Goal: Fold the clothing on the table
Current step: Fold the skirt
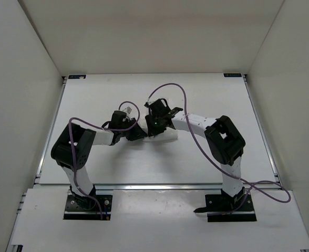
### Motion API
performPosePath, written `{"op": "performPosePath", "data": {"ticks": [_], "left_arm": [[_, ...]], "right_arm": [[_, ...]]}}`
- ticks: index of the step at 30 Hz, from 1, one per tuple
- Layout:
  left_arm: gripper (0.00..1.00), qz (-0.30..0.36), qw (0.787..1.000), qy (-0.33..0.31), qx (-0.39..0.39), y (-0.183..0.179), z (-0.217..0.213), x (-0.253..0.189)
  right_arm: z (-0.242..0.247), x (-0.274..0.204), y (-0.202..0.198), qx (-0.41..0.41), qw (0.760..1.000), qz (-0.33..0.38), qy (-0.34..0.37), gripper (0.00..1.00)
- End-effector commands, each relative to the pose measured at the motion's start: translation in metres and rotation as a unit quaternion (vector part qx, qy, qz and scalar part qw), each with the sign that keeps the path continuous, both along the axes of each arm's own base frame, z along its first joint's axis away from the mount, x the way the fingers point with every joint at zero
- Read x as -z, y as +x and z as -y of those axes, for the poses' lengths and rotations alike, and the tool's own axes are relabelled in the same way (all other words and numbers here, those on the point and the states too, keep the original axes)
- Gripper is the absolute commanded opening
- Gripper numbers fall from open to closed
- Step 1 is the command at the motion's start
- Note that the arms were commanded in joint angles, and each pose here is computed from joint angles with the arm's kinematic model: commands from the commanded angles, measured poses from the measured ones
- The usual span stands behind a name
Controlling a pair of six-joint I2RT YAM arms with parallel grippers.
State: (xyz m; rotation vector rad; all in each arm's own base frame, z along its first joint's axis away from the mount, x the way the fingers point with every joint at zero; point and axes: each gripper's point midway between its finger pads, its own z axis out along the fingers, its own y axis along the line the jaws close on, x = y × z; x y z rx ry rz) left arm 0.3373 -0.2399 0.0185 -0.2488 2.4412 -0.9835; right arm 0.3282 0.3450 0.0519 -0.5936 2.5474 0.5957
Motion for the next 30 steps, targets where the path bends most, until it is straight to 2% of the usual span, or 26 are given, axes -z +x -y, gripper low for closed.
{"op": "performPosePath", "data": {"ticks": [1, 2, 5, 6, 8, 12, 13, 15, 17, 19, 20, 23, 25, 26, 28, 30], "left_arm": [[0.39, 0.004, 1.000, -0.020, -0.005, -0.006, -0.008, -0.015], [0.44, 0.007, 1.000, -0.027, -0.009, -0.007, -0.011, -0.022], [0.53, 0.009, 0.999, -0.027, -0.019, -0.012, -0.023, -0.035], [0.60, 0.020, 0.999, -0.033, -0.019, -0.013, -0.023, -0.046], [0.62, 0.019, 0.999, -0.032, -0.026, -0.023, -0.033, -0.048], [0.63, 0.041, 0.997, -0.047, -0.045, -0.042, -0.053, -0.071], [0.63, 0.049, 0.997, -0.044, -0.050, -0.043, -0.059, -0.074], [0.64, 0.061, 0.996, -0.038, -0.061, -0.049, -0.068, -0.083], [0.65, 0.078, 0.994, -0.033, -0.068, -0.057, -0.075, -0.097], [0.66, 0.089, 0.993, -0.026, -0.075, -0.060, -0.081, -0.105], [0.65, 0.089, 0.993, -0.021, -0.078, -0.064, -0.085, -0.108], [0.66, 0.093, 0.992, -0.019, -0.080, -0.069, -0.091, -0.113], [0.66, 0.097, 0.992, -0.020, -0.082, -0.073, -0.093, -0.114], [0.66, 0.097, 0.991, -0.022, -0.086, -0.074, -0.094, -0.115], [0.66, 0.091, 0.992, -0.022, -0.085, -0.080, -0.095, -0.112], [0.66, 0.097, 0.991, -0.018, -0.088, -0.079, -0.098, -0.115]], "right_arm": [[-0.018, -0.031, 0.009, -0.014, 0.999, 0.020, 0.036, 0.24], [-0.020, -0.047, 0.008, -0.016, 0.998, 0.036, 0.048, 0.32], [-0.017, -0.092, 0.005, -0.012, 0.994, 0.071, 0.076, 0.41], [-0.015, -0.115, 0.004, -0.009, 0.992, 0.086, 0.097, 0.43], [-0.007, -0.135, 0.001, -0.008, 0.987, 0.103, 0.122, 0.47], [0.023, -0.170, 0.005, 0.007, 0.974, 0.124, 0.188, 0.50], [0.025, -0.174, 0.001, -0.003, 0.971, 0.118, 0.207, 0.47], [0.048, -0.176, 0.019, 0.017, 0.959, 0.113, 0.259, 0.13], [0.060, -0.175, 0.030, 0.018, 0.944, 0.097, 0.314, 0.00], [0.062, -0.151, 0.038, 0.009, 0.934, 0.040, 0.355, 0.00], [0.061, -0.156, 0.044, -0.004, 0.928, 0.036, 0.371, 0.00], [0.038, -0.122, 0.049, -0.035, 0.918, -0.032, 0.393, 0.00], [0.025, -0.088, 0.055, -0.026, 0.909, -0.089, 0.407, 0.01], [0.020, -0.078, 0.050, -0.031, 0.906, -0.109, 0.407, 0.00], [0.014, -0.033, 0.051, 0.021, 0.911, -0.172, 0.374, 0.00], [0.013, -0.009, 0.052, 0.049, 0.917, -0.188, 0.347, 0.00]]}}
